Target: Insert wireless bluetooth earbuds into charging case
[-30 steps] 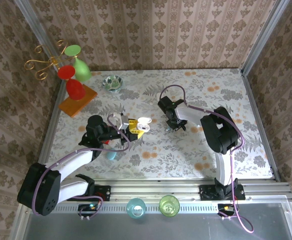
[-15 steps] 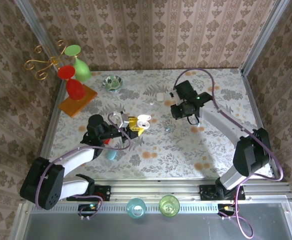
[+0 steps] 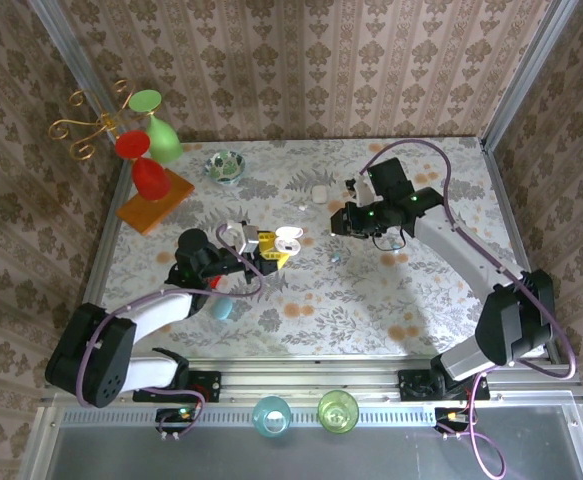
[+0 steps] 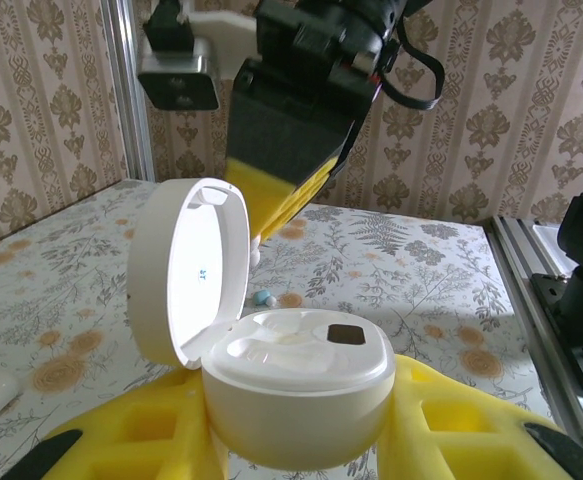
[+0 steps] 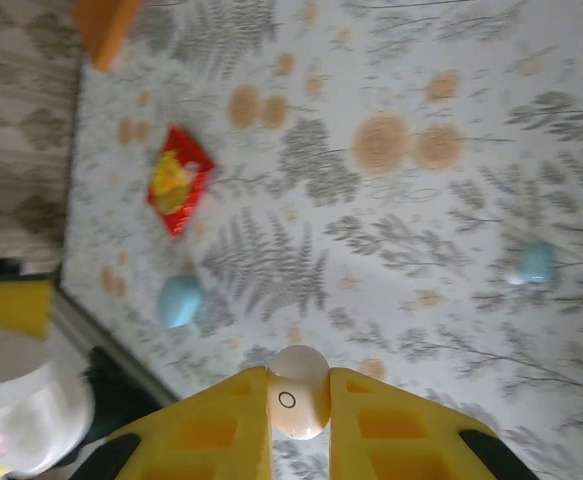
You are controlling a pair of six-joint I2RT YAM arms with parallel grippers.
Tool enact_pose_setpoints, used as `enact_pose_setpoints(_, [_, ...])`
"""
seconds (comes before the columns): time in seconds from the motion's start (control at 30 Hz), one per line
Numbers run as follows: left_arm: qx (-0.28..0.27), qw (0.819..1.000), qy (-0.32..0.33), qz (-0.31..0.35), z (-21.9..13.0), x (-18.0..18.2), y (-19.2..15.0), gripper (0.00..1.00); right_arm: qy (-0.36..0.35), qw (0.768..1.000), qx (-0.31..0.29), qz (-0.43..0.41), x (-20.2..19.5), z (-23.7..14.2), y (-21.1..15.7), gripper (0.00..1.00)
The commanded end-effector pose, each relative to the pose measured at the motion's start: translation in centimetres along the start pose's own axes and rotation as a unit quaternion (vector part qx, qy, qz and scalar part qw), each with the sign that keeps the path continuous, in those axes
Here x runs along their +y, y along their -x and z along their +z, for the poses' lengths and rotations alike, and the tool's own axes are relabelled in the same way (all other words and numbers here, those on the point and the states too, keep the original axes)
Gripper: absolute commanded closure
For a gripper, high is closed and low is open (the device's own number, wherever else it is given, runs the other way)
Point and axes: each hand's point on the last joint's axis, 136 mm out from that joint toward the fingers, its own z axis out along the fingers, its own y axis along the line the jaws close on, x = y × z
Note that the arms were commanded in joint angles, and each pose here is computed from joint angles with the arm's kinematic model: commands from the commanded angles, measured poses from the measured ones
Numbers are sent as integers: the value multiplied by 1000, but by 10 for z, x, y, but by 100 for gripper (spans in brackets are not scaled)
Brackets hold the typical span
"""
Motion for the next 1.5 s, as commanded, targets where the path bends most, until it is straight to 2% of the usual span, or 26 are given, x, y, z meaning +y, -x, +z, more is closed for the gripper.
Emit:
enact_pose_setpoints(0.0, [-19,1000,-7,8,1,1,11,84,104,994,-12,-37,51,-18,2,81])
enact_pose_setpoints(0.23, [-26,999,-23,4,3,-2,14,84,141,981,-3,-135,91,-20,-13,80])
enact_pose_setpoints(0.53, [-30,999,-31,3,2,-5,19,84,157,970,18,-185,112,-7,-28,80])
enact_pose_setpoints(1.03, [-40,999,-21,5,0,-4,27,85,130,972,43,-190,99,16,-35,80])
enact_pose_setpoints(1.47, [-41,999,-16,10,0,-4,30,85,96,974,56,-199,89,20,-38,77])
